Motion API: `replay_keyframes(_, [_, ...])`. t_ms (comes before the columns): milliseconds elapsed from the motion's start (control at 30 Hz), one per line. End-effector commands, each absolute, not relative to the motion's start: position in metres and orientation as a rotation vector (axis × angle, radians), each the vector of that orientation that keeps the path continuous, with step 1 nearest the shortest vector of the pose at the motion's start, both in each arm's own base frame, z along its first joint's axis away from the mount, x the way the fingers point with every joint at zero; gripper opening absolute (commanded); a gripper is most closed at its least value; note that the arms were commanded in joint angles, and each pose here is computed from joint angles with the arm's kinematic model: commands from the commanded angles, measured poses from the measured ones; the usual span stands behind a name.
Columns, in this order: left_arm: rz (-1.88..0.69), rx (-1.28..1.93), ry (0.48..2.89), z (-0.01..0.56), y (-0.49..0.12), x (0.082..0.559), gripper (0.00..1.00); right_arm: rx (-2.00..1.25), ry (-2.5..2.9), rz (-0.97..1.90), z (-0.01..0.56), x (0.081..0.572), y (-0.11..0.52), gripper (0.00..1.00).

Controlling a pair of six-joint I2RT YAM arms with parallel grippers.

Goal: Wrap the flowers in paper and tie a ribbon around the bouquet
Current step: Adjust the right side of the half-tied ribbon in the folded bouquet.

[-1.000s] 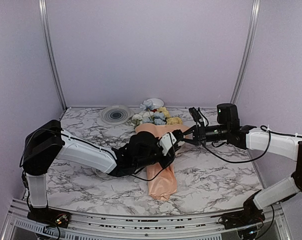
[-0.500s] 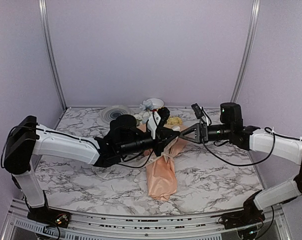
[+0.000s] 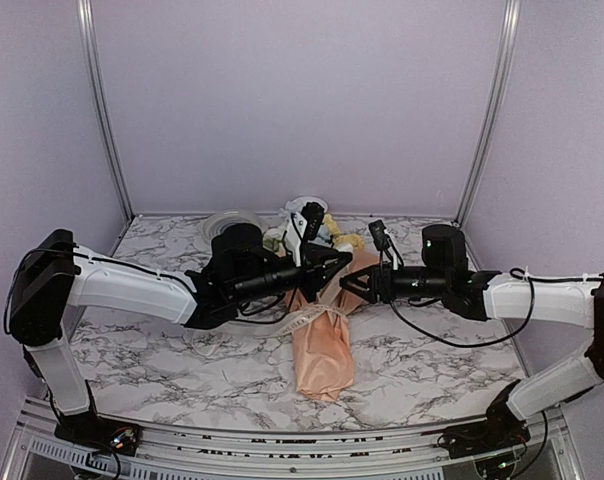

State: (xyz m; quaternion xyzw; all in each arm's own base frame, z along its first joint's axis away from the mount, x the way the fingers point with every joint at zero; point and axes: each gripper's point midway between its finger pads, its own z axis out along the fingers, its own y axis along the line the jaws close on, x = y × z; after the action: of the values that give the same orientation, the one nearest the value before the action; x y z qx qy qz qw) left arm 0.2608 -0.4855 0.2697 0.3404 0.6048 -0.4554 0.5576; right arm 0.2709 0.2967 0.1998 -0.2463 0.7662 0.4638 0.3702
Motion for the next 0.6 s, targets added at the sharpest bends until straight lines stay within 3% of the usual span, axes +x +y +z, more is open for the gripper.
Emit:
replay_keyframes(0, [-1.102, 0.794, 1.391, 0.277, -0.484, 0.257, 0.00, -0.600, 1.846, 1.100, 0.229, 0.302, 0.305, 0.55])
replay_keyframes(33, [-1.102, 0.794, 1.390, 0.277, -0.484, 0.257, 0.00, -0.601, 1.841, 1.106, 0.230, 0.304, 0.308, 0.51])
replay_keyframes(167, [-1.105, 0.801, 1.383, 0.279, -0.483, 0.255, 0.00, -0.585, 1.832, 1.113, 0.231, 0.309, 0.311, 0.17])
replay_keyframes(267, [-1.103, 0.791, 1.403, 0.274, -0.479, 0.258, 0.00, -0.583, 1.800, 1.124, 0.239, 0.308, 0.309, 0.01])
replay_keyframes(400, [-1.093, 0.751, 1.451, 0.267, -0.464, 0.267, 0.02, -0.495, 1.827, 1.034, 0.245, 0.319, 0.291, 0.00])
replay_keyframes(467, [-1.035, 0.758, 1.501, 0.254, -0.455, 0.270, 0.35, -0.463, 1.843, 0.991, 0.248, 0.324, 0.281, 0.00])
replay_keyframes(500, [-0.986, 0.759, 1.542, 0.245, -0.449, 0.272, 0.47, -0.456, 1.859, 0.962, 0.248, 0.326, 0.277, 0.00])
replay_keyframes(567, [-0.840, 0.744, 1.666, 0.222, -0.427, 0.281, 0.59, -0.454, 1.889, 0.897, 0.249, 0.328, 0.270, 0.00])
